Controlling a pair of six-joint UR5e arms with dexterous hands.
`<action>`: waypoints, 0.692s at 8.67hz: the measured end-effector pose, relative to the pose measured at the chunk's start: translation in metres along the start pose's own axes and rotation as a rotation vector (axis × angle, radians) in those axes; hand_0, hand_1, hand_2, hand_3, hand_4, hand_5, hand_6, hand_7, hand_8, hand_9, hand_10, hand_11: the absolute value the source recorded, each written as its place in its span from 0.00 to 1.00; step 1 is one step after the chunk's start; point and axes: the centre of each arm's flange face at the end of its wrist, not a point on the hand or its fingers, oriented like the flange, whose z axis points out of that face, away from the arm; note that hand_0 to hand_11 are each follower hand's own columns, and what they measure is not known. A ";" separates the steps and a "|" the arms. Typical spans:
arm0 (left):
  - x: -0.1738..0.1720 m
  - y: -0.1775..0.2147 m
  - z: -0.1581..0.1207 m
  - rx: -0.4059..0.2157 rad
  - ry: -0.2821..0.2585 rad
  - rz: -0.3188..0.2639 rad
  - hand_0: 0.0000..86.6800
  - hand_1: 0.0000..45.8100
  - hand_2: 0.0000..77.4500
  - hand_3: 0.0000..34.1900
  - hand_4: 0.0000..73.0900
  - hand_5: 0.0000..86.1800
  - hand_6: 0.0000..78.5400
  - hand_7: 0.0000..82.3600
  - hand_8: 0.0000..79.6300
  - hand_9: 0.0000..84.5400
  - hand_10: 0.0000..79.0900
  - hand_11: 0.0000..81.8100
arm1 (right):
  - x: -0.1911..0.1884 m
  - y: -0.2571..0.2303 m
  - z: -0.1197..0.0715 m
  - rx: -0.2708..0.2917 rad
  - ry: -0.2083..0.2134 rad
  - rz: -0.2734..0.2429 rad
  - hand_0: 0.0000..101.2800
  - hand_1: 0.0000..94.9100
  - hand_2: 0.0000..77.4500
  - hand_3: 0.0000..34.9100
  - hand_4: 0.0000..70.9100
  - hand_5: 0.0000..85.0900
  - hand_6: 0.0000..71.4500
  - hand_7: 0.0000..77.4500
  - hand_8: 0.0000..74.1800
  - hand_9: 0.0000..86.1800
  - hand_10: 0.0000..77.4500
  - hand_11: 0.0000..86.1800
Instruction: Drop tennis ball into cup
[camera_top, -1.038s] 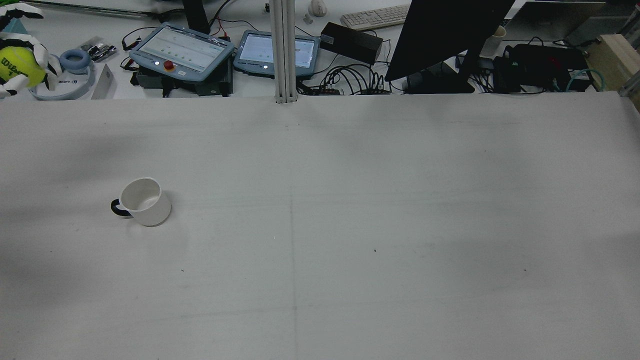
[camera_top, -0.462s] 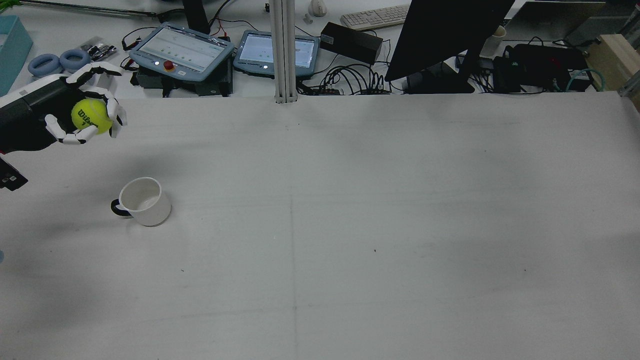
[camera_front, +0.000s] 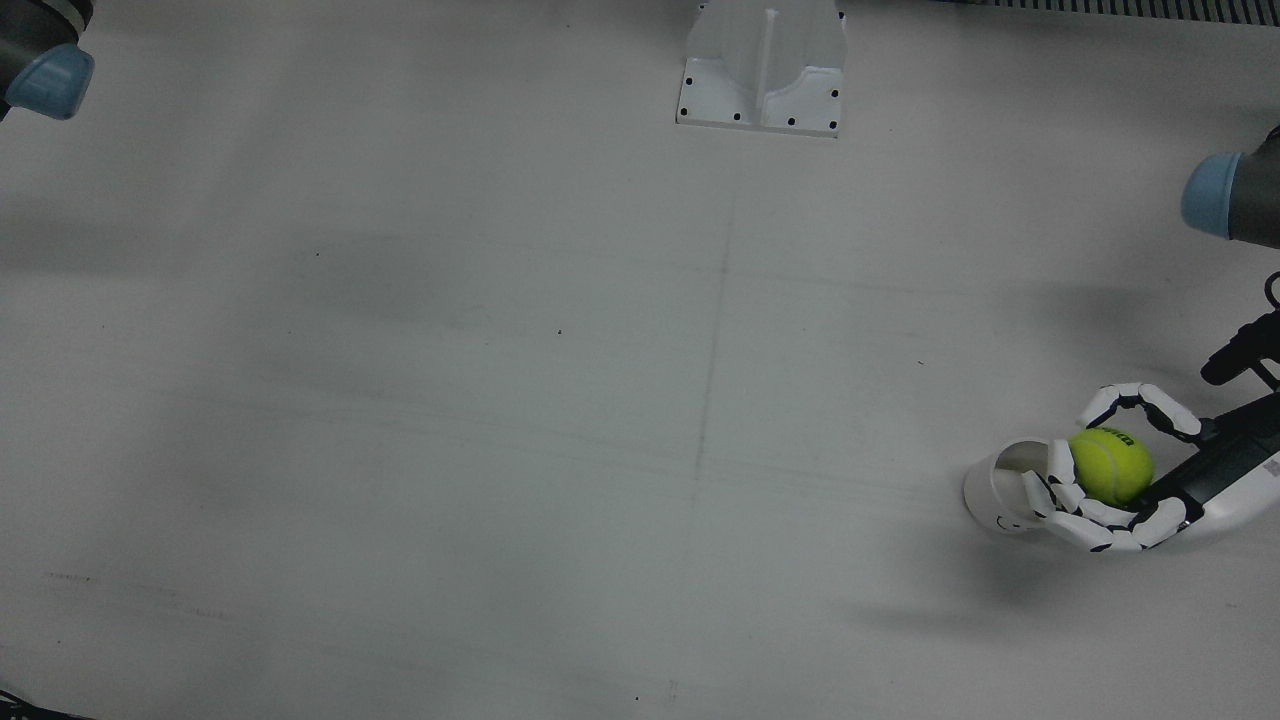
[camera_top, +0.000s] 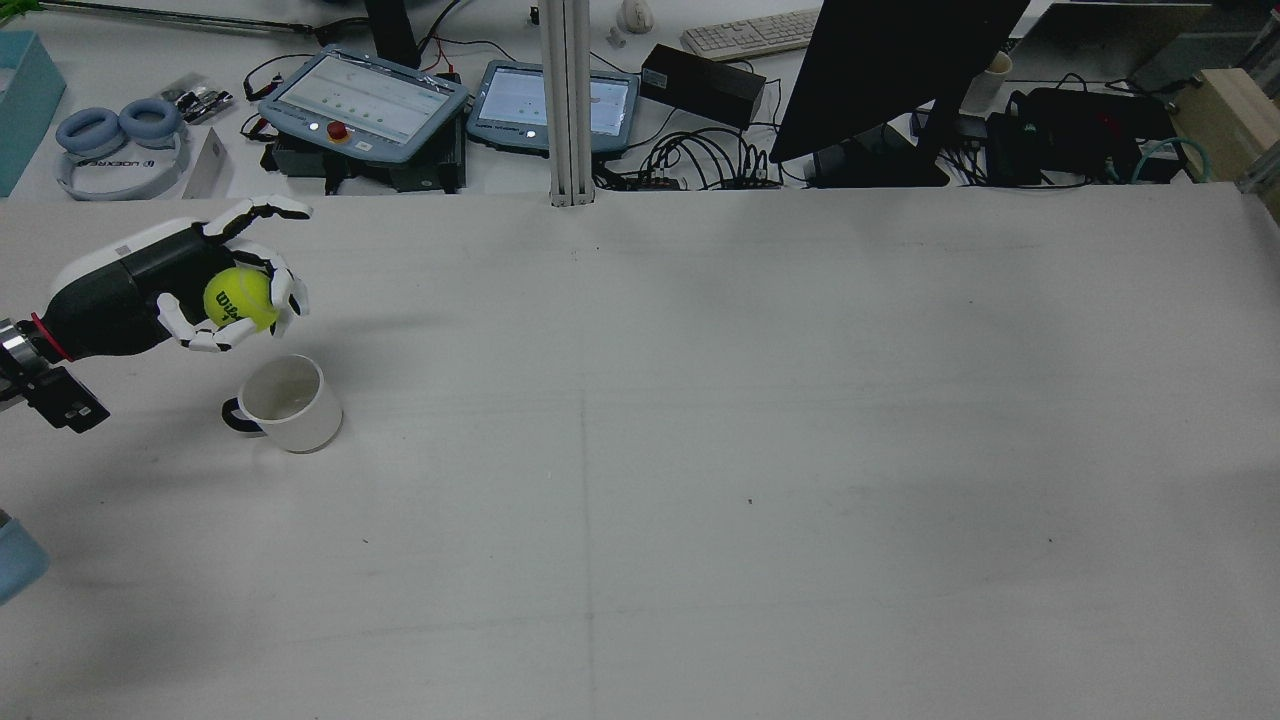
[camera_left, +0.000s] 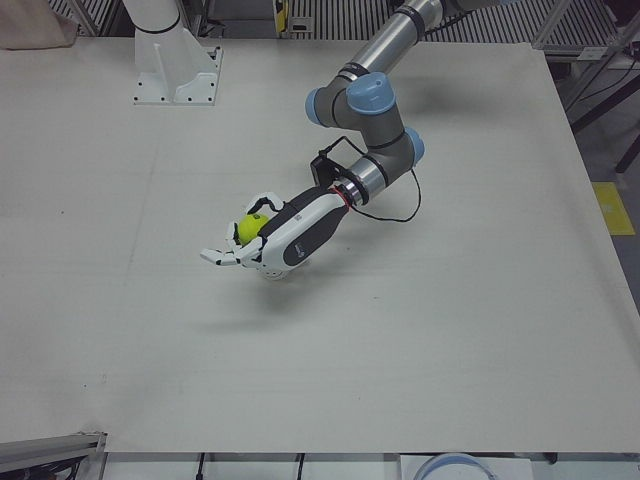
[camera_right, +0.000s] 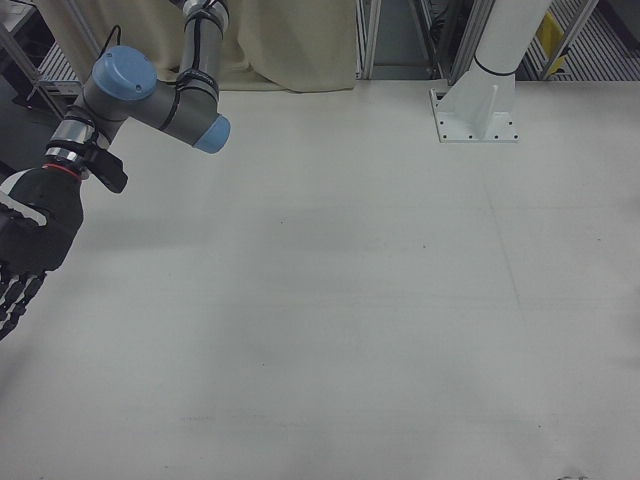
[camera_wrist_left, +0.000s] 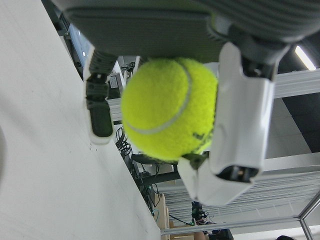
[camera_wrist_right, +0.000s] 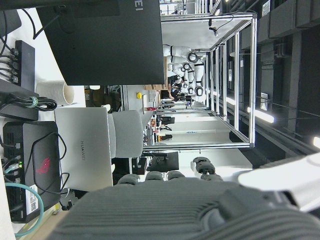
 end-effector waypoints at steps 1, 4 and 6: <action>-0.004 -0.002 -0.004 0.000 -0.005 0.002 0.92 0.25 0.72 0.87 0.02 0.38 0.79 0.52 0.52 0.48 0.44 0.65 | 0.000 0.000 0.000 0.000 0.000 0.000 0.00 0.01 0.01 0.00 0.00 0.00 0.00 0.01 0.00 0.00 0.00 0.01; -0.020 -0.007 -0.017 -0.007 -0.022 0.019 0.92 0.46 0.56 0.87 0.01 0.25 0.78 0.50 0.33 0.23 0.23 0.43 | 0.000 0.000 0.000 0.000 0.000 0.000 0.00 0.01 0.01 0.00 0.00 0.00 0.00 0.01 0.00 0.00 0.00 0.01; -0.023 -0.008 -0.021 -0.008 -0.025 0.023 0.70 0.49 0.50 0.89 0.01 0.24 0.57 0.31 0.29 0.03 0.15 0.24 | 0.000 0.000 0.000 0.000 0.000 0.000 0.00 0.01 0.01 0.00 0.00 0.00 0.00 0.01 0.00 0.00 0.00 0.01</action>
